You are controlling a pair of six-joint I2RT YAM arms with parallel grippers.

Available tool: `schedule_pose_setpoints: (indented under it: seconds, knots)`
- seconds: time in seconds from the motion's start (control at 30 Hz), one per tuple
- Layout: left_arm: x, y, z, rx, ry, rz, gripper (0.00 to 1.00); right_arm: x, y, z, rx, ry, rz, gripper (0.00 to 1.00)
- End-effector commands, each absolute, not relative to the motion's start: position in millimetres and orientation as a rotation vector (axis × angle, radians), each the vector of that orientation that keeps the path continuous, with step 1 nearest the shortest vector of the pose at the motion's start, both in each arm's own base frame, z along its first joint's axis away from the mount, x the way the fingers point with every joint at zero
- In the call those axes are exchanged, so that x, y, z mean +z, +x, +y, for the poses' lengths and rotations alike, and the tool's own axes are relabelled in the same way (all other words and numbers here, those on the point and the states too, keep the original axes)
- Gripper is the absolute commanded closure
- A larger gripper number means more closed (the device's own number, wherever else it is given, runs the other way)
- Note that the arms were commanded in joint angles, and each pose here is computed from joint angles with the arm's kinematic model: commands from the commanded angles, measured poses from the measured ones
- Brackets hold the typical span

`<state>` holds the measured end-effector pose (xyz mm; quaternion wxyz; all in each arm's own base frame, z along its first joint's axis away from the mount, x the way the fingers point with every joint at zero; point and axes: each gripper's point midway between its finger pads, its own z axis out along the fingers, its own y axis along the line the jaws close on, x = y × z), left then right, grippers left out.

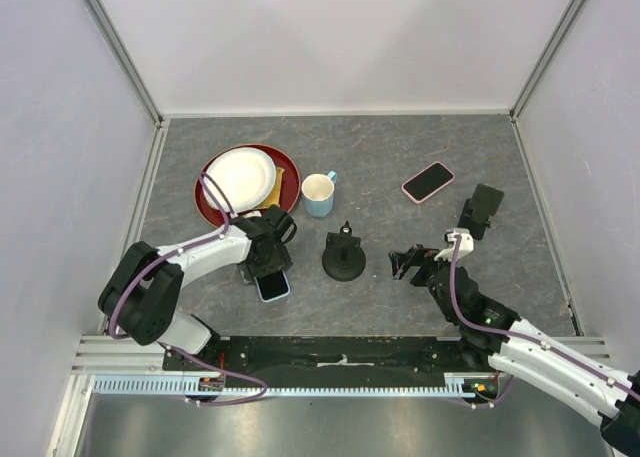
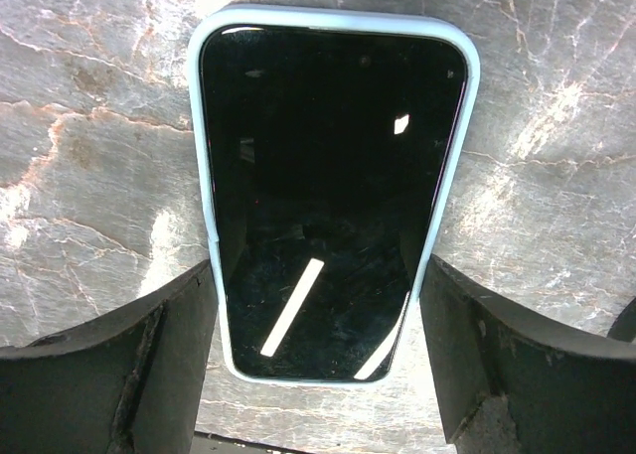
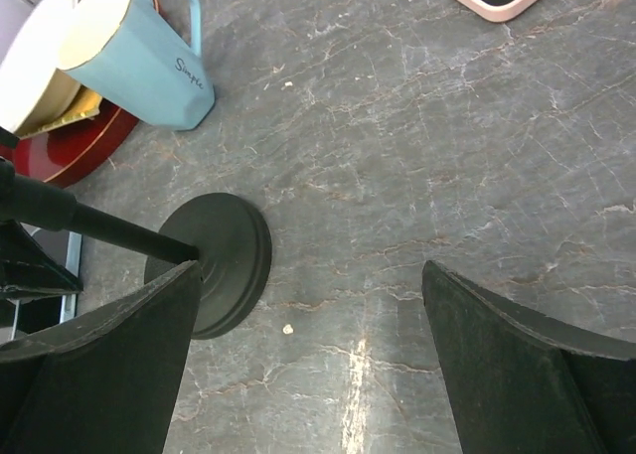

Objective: Place the phone on the phone stand

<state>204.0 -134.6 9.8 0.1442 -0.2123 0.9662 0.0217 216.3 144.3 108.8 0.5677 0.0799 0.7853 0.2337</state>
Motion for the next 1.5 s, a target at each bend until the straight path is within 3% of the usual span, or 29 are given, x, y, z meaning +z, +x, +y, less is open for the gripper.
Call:
schedule_pose_setpoints:
  seconds: [0.0, 0.07, 0.47, 0.67, 0.9, 1.17, 1.47]
  knots:
    - [-12, 199, -130, 0.066, -0.513, 2.798, 0.86, 120, 212, 142, 0.528, 0.210, 1.906, 0.02]
    - [-8, 200, -134, 0.017, -0.516, 2.791, 0.98, 118, 207, 141, 0.520, 0.196, 1.946, 0.02]
    - [60, 206, -159, -0.458, -0.601, 2.536, 0.98, 175, 192, 161, 0.613, 0.051, 2.012, 0.02]
    - [101, 214, -153, -0.576, -0.572, 2.340, 0.98, 210, 198, 170, 0.584, -0.024, 2.026, 0.02]
    - [165, 211, -146, -0.735, -0.491, 2.101, 0.98, 255, 200, 181, 0.621, -0.072, 1.995, 0.02]
    - [290, 199, -145, -0.874, -0.163, 1.717, 0.98, 290, 197, 222, 0.803, -0.198, 1.940, 0.02]
    - [386, 205, -168, -0.893, 0.061, 1.591, 0.98, 353, 205, 294, 0.916, -0.237, 1.918, 0.02]
